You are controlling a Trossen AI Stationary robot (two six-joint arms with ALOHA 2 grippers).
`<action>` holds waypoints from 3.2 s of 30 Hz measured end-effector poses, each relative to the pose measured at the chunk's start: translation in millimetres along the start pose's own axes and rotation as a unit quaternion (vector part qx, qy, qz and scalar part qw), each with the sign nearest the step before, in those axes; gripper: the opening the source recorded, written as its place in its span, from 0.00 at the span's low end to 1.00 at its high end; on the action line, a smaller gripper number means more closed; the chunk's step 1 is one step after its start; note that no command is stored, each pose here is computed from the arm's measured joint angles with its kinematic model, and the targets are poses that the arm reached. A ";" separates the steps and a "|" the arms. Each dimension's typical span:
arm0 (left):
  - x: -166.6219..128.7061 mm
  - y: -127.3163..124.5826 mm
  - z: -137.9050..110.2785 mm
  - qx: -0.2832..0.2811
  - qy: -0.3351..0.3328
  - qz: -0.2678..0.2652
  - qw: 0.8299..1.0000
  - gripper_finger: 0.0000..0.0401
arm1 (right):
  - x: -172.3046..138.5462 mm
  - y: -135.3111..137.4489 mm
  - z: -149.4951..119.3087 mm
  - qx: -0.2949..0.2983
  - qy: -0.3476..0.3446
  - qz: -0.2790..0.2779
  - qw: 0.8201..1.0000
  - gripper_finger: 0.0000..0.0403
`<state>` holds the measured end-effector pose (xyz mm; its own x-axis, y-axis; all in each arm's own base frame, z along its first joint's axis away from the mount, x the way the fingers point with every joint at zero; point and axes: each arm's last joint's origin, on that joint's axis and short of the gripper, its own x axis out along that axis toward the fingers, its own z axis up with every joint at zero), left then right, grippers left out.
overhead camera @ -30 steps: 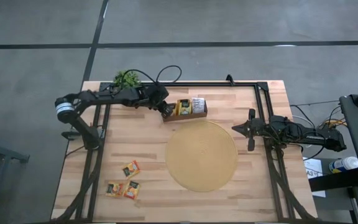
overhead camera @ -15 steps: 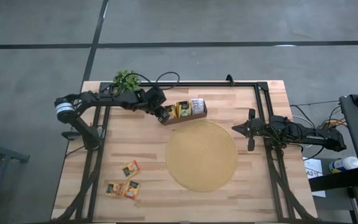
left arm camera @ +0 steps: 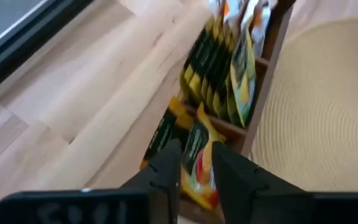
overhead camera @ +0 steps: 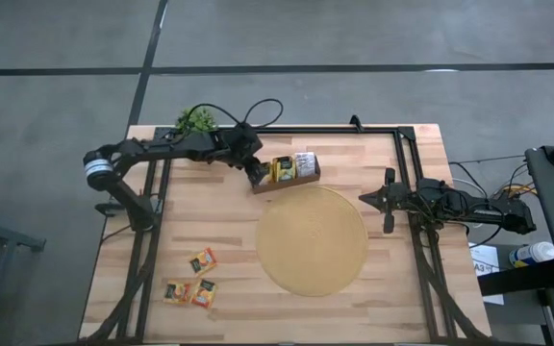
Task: Pick & Place Tea
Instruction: Put the orange tea bag into the left section of the wooden organizer
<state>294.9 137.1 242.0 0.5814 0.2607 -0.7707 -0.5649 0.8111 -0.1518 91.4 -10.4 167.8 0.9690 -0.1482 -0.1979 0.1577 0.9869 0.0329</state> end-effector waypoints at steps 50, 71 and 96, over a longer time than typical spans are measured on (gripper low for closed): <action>-128.8 -101.7 -135.8 -0.317 0.258 0.040 0.912 0.55 | 0.0 0.0 0.0 0.000 0.000 0.000 1.000 0.02; -122.7 -146.2 -179.2 0.137 0.319 -0.179 0.920 0.55 | 0.0 0.0 0.0 0.000 0.000 0.000 1.000 0.02; -68.4 -127.1 -236.3 0.201 0.347 -0.297 0.867 0.55 | 0.0 0.0 0.0 0.000 0.000 0.000 1.000 0.02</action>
<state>188.5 -107.6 167.7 0.1295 -0.5305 -0.8378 0.0437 0.8471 -0.5296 91.5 -10.4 167.7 0.9689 -0.1477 -0.1984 0.1572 0.9870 0.0329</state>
